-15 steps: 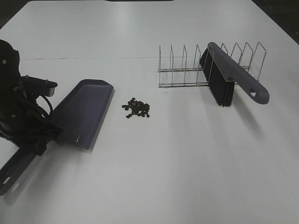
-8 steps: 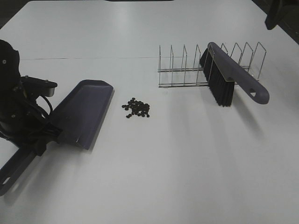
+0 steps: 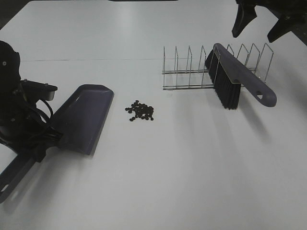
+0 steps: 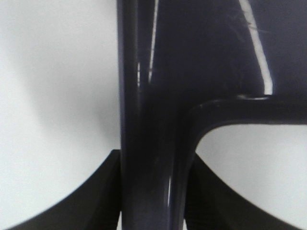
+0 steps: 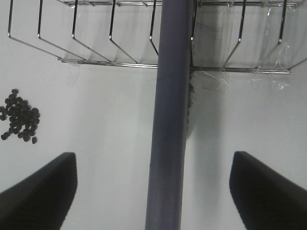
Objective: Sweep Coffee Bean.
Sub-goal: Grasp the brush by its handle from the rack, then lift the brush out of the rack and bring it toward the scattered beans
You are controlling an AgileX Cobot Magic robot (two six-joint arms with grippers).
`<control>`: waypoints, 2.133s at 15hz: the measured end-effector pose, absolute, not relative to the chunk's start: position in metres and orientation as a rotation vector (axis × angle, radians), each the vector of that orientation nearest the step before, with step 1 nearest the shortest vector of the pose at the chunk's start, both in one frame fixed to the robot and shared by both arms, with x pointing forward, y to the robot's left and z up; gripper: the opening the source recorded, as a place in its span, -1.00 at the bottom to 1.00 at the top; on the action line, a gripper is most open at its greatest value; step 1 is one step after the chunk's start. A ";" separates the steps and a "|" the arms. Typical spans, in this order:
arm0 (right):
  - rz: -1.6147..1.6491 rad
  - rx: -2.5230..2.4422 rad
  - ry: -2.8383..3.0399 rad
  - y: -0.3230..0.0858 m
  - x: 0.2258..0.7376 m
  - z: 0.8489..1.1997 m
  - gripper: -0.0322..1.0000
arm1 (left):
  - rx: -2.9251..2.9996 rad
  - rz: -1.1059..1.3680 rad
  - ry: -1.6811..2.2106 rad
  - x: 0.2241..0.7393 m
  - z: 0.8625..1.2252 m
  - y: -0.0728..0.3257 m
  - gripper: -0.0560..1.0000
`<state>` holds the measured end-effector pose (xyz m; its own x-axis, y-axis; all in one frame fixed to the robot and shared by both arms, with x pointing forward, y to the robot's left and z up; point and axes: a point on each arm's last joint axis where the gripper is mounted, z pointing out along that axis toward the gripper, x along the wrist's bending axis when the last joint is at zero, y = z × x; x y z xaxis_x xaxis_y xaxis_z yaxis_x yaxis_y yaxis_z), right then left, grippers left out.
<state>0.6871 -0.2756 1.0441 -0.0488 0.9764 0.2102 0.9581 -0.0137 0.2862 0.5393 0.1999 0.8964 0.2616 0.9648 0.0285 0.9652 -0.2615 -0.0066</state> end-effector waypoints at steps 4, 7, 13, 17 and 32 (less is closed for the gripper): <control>0.564 2.136 2.140 -0.276 0.709 1.011 0.53 | -2.476 -0.027 -1.897 0.539 0.896 0.200 -0.27; 0.595 2.101 2.107 -0.277 0.724 0.984 0.53 | -2.476 -0.027 -1.897 0.539 0.896 0.200 -0.27; 0.534 2.040 2.181 -0.264 0.733 0.948 0.52 | -2.476 -0.027 -1.897 0.539 0.896 0.200 -0.27; 0.443 2.004 2.205 -0.261 0.733 0.936 0.35 | -2.477 -0.028 -1.898 0.539 0.896 0.200 -0.27; 0.362 2.009 2.213 -0.262 0.722 0.961 -0.34 | -2.479 -0.033 -1.894 0.540 0.896 0.200 -0.27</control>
